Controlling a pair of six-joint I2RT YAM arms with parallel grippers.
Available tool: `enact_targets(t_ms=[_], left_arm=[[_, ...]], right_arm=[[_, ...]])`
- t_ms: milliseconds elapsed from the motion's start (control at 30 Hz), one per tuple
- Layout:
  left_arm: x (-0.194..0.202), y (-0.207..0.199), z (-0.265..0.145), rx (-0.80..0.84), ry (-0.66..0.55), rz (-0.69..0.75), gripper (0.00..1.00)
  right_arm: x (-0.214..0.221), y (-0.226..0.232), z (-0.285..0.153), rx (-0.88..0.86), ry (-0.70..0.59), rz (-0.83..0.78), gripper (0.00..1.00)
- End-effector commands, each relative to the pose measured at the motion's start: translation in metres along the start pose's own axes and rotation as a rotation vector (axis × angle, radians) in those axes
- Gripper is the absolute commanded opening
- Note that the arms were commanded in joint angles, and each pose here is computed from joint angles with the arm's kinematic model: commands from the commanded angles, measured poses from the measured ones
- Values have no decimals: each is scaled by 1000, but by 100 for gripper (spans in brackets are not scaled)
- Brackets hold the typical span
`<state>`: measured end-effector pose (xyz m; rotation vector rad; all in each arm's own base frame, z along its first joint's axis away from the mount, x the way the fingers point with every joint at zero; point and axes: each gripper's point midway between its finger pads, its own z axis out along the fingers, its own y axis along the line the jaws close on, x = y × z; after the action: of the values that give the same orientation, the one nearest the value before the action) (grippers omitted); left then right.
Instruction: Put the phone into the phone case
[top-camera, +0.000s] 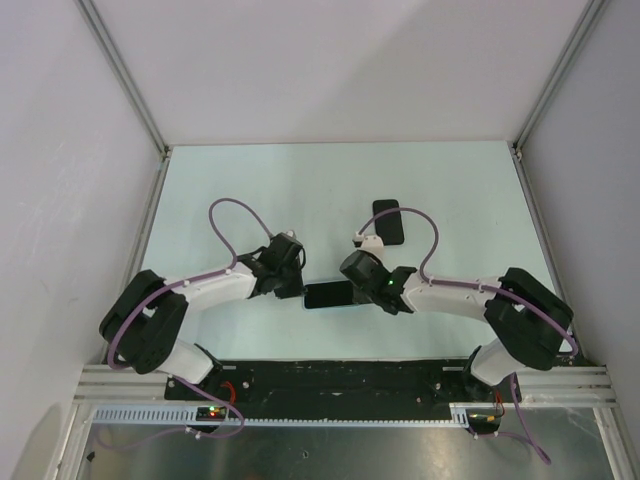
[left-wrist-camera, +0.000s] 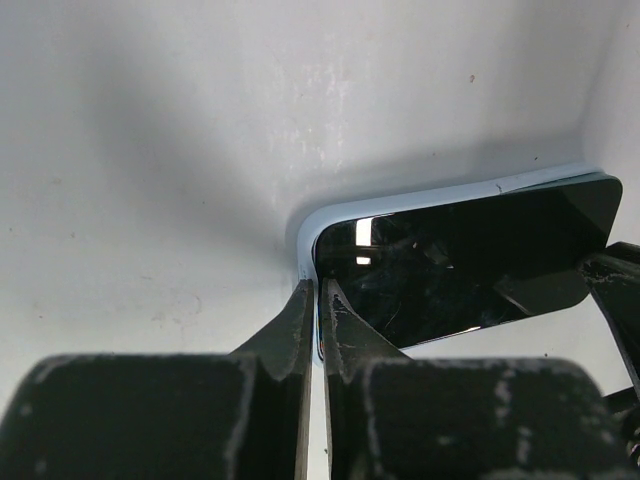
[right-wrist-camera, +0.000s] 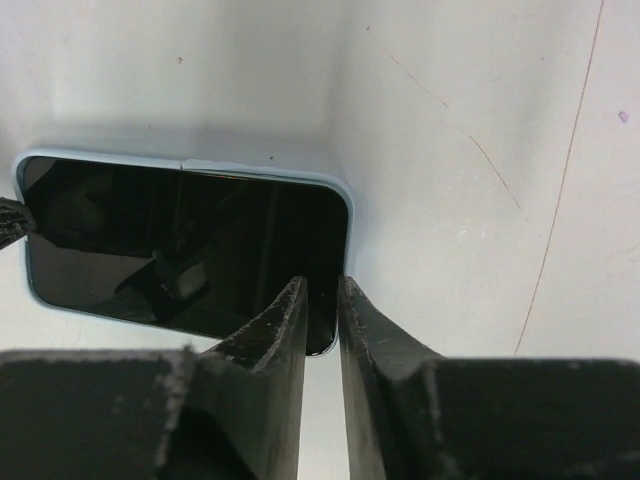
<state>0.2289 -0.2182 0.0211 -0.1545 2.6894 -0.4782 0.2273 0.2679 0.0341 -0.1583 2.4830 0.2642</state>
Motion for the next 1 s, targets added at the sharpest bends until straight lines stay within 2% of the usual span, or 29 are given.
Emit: enact_targets(t_ms=[0,700,967], left_arm=[[0,-12,7,31,-5,-3,7],[1,-11,4,35,-10,-4,7],[3,-14,4,49,10,-1,7]], right_arm=[[52,9,0,-98,175,23,25],[25,-16,-16,-95,111,90,28],[34,-8,-7,-124,155,85,19]])
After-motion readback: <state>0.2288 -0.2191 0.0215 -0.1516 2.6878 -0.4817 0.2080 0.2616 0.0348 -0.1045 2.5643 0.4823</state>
